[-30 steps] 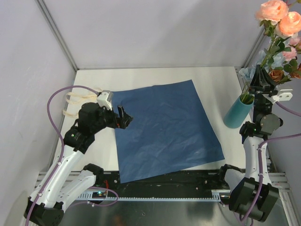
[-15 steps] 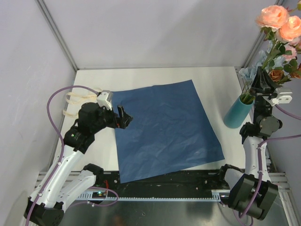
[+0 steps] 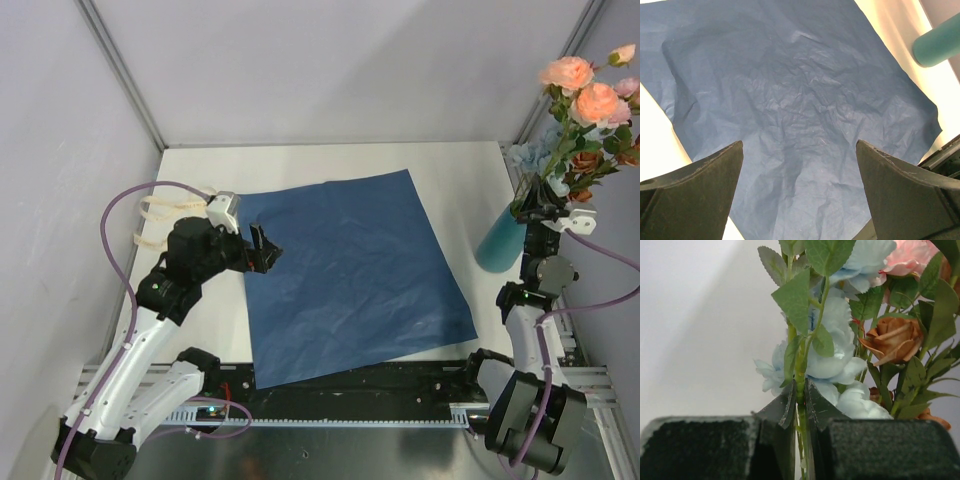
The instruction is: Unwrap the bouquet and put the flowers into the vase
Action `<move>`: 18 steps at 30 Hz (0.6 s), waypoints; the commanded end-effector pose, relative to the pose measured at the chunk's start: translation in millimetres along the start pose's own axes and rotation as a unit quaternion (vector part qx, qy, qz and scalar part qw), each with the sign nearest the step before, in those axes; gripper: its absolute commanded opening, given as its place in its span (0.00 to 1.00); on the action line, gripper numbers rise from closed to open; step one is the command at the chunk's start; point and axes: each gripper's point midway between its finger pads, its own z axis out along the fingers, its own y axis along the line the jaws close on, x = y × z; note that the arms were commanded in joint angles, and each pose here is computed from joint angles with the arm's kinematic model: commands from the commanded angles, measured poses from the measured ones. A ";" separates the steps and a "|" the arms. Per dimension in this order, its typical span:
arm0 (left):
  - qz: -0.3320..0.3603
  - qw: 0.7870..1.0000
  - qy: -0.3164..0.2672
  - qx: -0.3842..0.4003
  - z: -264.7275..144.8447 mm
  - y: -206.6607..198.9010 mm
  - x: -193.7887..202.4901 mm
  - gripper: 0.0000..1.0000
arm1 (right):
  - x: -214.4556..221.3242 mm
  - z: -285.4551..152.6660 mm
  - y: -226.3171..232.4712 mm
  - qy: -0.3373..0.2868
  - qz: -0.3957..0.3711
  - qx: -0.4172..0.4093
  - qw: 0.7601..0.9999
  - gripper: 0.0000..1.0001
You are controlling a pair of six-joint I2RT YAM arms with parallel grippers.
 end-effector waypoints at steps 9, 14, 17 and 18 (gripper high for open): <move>0.010 1.000 -0.009 0.007 -1.8 -1.7 -4.0 0.99 | 35.7 -29.7 -4.4 0.090 0.031 0.059 0.994 0.03; 0.011 1.000 -0.011 0.010 -2.9 -3.2 -5.0 0.99 | 42.3 -40.2 -0.8 0.114 0.049 0.081 0.989 0.11; 0.011 1.000 -0.013 0.010 -3.8 -3.4 -5.5 0.99 | 40.4 -45.0 0.0 0.121 0.051 0.097 0.987 0.20; 0.011 1.000 -0.013 0.010 -3.7 -3.3 -5.4 0.99 | 39.6 -46.5 -0.3 0.126 0.053 0.104 0.985 0.24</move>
